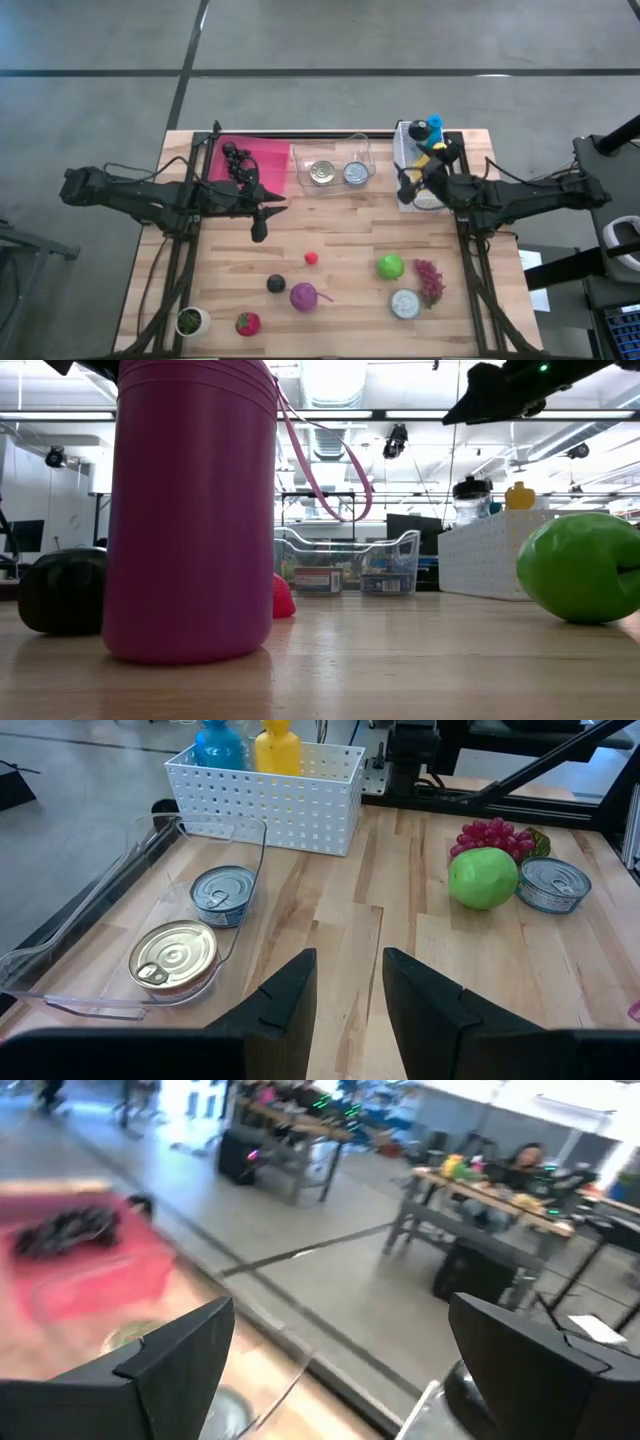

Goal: Pick & Place Food Item
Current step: Put the purple water bottle into the white bin

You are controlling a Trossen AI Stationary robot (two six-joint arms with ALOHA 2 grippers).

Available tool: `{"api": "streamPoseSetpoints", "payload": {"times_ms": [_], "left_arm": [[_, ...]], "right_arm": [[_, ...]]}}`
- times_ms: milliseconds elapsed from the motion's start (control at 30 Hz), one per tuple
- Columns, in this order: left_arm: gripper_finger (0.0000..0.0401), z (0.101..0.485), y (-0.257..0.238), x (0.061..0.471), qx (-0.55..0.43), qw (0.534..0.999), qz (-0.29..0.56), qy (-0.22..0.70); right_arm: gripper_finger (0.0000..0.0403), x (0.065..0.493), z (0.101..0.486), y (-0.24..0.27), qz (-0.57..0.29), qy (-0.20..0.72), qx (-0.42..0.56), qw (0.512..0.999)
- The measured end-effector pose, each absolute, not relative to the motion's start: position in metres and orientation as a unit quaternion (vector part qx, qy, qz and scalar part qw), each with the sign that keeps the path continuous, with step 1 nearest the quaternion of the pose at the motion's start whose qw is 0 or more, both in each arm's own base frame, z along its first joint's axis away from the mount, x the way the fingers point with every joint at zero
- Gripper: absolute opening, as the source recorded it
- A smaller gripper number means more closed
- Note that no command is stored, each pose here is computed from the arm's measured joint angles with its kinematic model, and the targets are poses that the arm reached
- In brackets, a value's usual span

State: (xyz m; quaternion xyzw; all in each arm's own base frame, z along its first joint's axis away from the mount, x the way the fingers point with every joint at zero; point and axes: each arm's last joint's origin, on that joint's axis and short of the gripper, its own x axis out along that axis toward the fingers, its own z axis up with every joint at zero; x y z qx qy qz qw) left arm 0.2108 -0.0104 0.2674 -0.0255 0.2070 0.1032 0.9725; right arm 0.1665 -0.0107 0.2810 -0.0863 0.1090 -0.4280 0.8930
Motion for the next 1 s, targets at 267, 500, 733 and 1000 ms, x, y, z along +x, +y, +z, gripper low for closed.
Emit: {"api": "streamPoseSetpoints", "payload": {"times_ms": [267,500,733,1000], "left_arm": [[0.0122,0.267,-0.01,0.211,-0.025,0.973,0.103,0.207],[0.0122,0.268,-0.01,0.211,-0.025,0.973,0.103,0.207],[0.0122,0.267,-0.011,0.211,0.015,0.973,0.091,0.211],[0.0122,0.278,-0.036,0.21,0.03,0.981,0.028,0.188]], "right_arm": [[0.0366,0.169,0.276,0.009,-0.208,0.176,-0.052,0.961],[0.0366,0.174,0.27,0.014,-0.132,0.199,-0.054,0.97],[0.0366,0.177,0.27,0.014,-0.127,0.205,-0.072,0.968],[0.0366,0.177,0.27,0.014,-0.127,0.205,-0.072,0.968]]}}
